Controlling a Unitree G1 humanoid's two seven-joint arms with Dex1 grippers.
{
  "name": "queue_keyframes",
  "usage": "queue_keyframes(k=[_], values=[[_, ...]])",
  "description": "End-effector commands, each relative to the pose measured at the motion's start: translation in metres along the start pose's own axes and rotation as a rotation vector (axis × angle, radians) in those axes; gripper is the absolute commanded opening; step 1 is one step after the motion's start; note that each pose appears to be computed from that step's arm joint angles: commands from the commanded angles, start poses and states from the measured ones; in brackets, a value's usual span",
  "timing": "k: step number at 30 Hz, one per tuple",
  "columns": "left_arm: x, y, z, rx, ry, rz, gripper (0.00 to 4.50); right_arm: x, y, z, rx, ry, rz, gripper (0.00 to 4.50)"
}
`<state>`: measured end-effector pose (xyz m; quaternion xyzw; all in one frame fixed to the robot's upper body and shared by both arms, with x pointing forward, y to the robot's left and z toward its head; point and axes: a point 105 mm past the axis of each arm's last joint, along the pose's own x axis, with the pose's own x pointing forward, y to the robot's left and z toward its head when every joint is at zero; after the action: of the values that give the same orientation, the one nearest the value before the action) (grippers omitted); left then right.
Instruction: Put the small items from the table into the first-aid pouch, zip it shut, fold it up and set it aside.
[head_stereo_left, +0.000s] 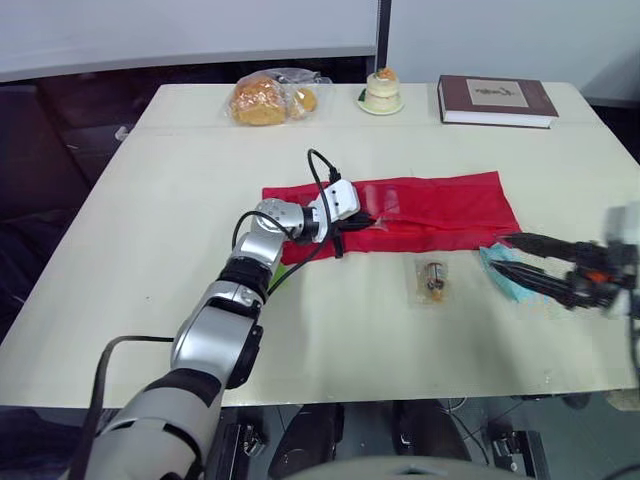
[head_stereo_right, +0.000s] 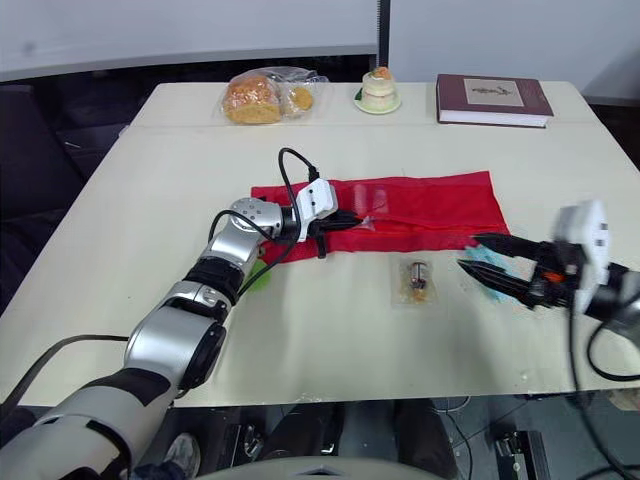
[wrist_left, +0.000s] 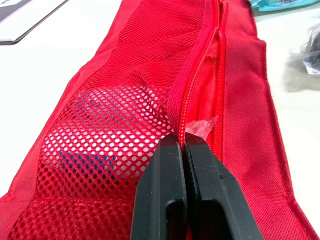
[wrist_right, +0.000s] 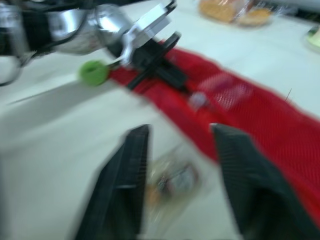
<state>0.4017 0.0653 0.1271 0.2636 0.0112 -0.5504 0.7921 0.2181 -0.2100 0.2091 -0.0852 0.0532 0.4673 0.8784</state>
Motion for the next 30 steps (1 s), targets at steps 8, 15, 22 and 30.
queue_keyframes(k=[8, 15, 22, 30], values=[[-0.009, 0.014, 0.006, 0.033, 0.008, 0.016, 0.0, -0.065, 0.009, 0.034, -0.099, 0.109, -0.005, 4.46], [-0.005, 0.013, 0.007, 0.042, 0.006, 0.003, 0.0, -0.061, 0.003, 0.025, -0.131, 0.15, -0.047, 4.46], [-0.004, 0.011, 0.009, 0.05, -0.005, -0.002, 0.0, -0.014, 0.016, -0.015, -0.084, 0.13, -0.047, 4.46], [-0.004, 0.01, 0.008, 0.051, -0.011, 0.0, 0.0, 0.058, 0.035, -0.063, 0.007, 0.085, -0.213, 4.46]])
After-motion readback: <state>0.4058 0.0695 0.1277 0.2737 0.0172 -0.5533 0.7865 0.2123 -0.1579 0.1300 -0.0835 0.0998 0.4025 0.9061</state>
